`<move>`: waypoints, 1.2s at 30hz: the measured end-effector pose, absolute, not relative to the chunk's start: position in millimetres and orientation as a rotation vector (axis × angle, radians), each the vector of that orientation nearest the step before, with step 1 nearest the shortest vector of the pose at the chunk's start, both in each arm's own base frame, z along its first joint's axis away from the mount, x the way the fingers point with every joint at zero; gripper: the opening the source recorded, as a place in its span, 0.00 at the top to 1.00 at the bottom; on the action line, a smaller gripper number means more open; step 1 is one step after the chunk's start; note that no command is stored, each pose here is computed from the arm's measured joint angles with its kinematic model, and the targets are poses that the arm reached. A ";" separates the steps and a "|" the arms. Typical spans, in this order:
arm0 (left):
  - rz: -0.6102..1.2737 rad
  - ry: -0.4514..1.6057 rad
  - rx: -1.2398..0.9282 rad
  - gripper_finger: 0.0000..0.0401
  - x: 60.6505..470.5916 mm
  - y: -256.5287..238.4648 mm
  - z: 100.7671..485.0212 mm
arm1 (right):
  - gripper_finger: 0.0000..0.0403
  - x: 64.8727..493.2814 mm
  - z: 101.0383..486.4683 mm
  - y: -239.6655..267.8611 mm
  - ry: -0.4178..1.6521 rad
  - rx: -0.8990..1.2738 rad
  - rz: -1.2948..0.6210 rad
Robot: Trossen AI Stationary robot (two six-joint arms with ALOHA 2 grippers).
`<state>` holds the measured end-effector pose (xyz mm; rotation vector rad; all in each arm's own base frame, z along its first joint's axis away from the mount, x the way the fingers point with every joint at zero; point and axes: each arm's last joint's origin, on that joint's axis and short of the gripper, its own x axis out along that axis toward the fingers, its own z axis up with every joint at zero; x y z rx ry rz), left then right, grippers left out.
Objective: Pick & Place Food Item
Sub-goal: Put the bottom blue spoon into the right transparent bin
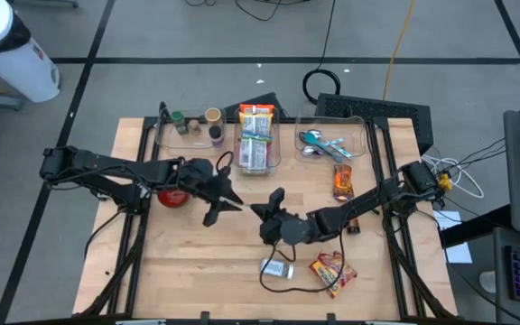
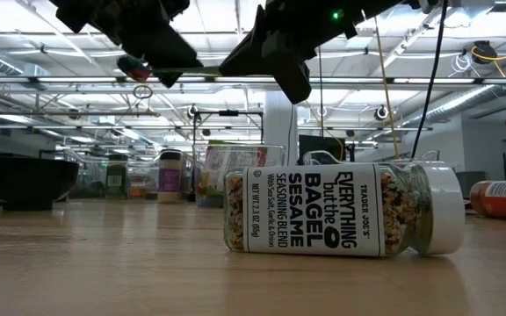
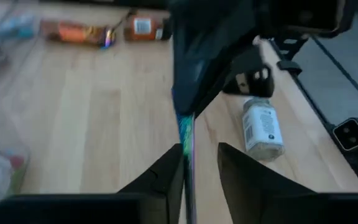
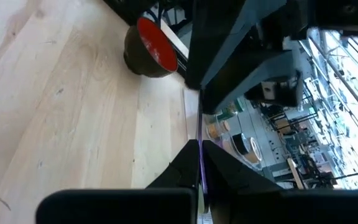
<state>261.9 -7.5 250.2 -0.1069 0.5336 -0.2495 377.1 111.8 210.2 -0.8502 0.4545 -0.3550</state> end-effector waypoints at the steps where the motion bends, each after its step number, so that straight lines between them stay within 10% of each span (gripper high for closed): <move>1: -0.264 0.510 -0.089 0.72 262.8 -7.8 252.1 | 1.00 377.0 210.0 111.5 0.459 -0.852 -0.359; 12: -0.357 0.360 0.079 0.54 267.2 -24.4 263.3 | 1.00 375.2 208.7 108.7 0.499 -0.872 -0.444; 36: -0.430 0.275 0.353 0.53 244.6 -115.7 266.8 | 1.00 372.8 211.3 104.8 0.520 -0.855 -0.550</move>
